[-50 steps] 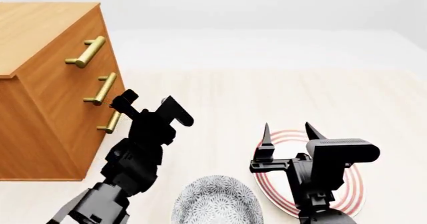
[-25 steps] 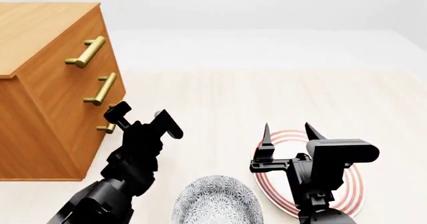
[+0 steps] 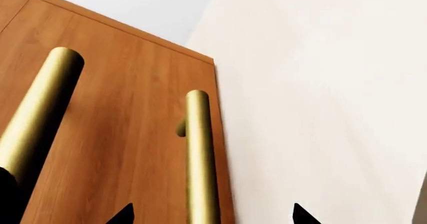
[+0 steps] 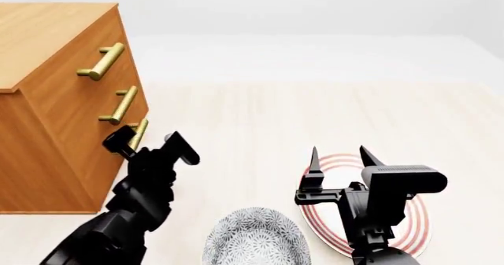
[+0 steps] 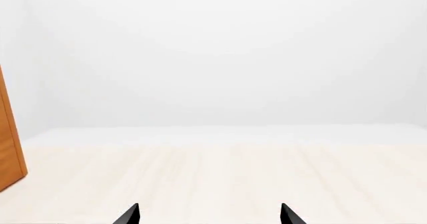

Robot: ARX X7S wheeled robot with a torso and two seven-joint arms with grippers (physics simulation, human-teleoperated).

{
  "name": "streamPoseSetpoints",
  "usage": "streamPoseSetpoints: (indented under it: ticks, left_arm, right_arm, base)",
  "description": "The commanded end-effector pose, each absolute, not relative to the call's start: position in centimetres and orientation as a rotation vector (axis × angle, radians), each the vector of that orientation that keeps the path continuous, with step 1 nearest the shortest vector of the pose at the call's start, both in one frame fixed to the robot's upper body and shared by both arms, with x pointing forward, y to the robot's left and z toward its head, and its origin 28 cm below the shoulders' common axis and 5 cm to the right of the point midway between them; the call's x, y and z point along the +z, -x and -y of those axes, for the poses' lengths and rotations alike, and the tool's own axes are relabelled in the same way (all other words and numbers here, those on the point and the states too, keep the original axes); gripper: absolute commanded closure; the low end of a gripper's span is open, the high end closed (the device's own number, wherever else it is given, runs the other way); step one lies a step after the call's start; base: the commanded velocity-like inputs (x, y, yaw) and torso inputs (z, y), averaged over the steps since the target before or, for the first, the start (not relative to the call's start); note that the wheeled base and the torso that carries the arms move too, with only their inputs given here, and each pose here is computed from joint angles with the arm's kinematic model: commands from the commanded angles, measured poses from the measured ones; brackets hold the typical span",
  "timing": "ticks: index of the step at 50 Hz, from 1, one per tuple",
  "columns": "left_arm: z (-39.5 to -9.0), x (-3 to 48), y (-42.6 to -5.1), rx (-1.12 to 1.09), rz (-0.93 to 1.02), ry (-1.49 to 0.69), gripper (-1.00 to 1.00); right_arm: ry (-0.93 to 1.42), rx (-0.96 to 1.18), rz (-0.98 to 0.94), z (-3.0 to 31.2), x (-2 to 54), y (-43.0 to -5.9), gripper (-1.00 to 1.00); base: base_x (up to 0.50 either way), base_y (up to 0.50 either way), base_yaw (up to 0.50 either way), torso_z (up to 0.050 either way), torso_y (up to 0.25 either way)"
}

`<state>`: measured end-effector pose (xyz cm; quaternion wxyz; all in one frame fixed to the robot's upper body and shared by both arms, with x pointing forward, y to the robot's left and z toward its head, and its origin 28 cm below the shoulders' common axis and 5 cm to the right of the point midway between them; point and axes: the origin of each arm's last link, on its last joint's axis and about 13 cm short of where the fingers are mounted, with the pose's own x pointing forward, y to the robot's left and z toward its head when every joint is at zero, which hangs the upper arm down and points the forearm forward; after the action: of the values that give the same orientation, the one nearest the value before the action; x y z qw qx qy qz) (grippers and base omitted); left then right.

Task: Open the bottom drawer of the cabinet.

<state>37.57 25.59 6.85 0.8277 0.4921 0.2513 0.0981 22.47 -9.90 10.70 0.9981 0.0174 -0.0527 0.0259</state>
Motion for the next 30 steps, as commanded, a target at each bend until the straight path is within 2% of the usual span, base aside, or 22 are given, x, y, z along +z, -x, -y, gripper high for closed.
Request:
streamPoseSetpoints:
  ticks: [1, 29, 30]
  left_arm:
    - [-26.28, 6.75, -37.34, 0.242, -0.565, -1.029, -1.0]
    - [-26.88, 6.93, -37.29, 0.297, -0.57, -1.009, -1.0]
    - [-26.86, 7.0, -37.35, 0.298, -0.563, -1.009, 1.0]
  right_arm:
    - [-0.038, 0.051, 0.103, 9.91, 10.59, -22.4, -1.0]
    - [-0.038, 0.052, 0.107, 9.83, 10.69, -22.28, -1.0]
    - [-0.038, 0.052, 0.107, 9.83, 10.71, -22.29, -1.0]
  base:
    - [0.0, 0.0, 0.0, 0.0, 0.0]
    - [0.0, 0.0, 0.0, 0.0, 0.0]
    - [0.0, 0.0, 0.0, 0.0, 0.0]
